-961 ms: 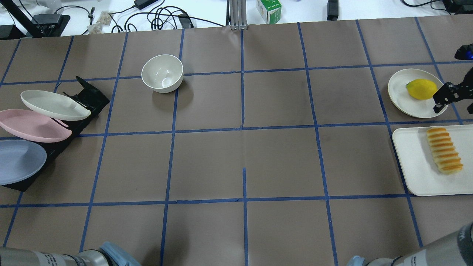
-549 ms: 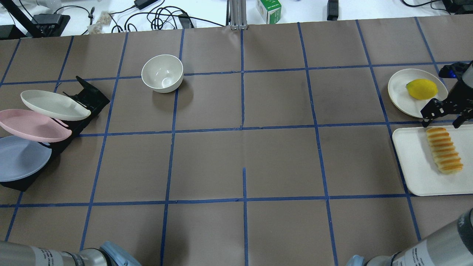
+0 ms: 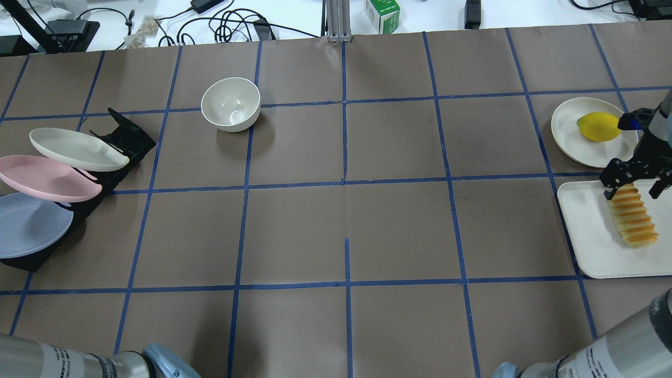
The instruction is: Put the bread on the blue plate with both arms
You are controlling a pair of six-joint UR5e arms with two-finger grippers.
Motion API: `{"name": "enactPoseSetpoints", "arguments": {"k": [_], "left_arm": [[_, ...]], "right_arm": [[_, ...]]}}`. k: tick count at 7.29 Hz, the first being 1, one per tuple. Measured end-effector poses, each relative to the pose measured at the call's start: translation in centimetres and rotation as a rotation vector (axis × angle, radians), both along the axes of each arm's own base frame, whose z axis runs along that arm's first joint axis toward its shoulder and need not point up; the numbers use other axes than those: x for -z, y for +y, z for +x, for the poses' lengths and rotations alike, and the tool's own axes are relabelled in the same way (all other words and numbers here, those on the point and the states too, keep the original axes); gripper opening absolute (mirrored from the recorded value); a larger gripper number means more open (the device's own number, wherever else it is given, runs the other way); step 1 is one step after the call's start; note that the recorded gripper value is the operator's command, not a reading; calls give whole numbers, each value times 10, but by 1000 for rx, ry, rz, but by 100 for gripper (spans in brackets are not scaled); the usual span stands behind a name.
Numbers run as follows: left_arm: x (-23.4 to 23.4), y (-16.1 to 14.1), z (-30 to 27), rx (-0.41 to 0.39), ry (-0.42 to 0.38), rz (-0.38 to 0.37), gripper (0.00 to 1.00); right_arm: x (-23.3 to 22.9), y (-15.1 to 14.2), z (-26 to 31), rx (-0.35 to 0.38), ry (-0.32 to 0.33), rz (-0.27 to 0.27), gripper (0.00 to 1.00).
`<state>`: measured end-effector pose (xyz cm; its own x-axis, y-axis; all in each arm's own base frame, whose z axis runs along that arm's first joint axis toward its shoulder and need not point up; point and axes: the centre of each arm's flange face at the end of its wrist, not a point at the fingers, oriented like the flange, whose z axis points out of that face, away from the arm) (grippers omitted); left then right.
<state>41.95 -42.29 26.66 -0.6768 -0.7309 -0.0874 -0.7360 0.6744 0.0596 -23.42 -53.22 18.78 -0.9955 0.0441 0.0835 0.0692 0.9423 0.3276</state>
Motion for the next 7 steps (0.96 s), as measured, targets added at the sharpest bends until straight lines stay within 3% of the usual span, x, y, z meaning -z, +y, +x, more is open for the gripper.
{"name": "enactPoseSetpoints", "arguments": {"k": [1,3,4,5,7], "left_arm": [[6,-1,1,-1,7,3,58],[10,-1,1,-1,16,10,24],[12,-1,1,-1,20,12,18],[11,-2,1,2,20,12,4],[9,-6,-2,19,18,10,0]], "right_arm": [[6,3,2,0,-6,13,85],[15,13,-3,15,-20,31,2],[17,18,-8,27,-25,35,0],[16,20,-11,34,-28,38,0],[7,19,-11,40,-29,23,0]]}}
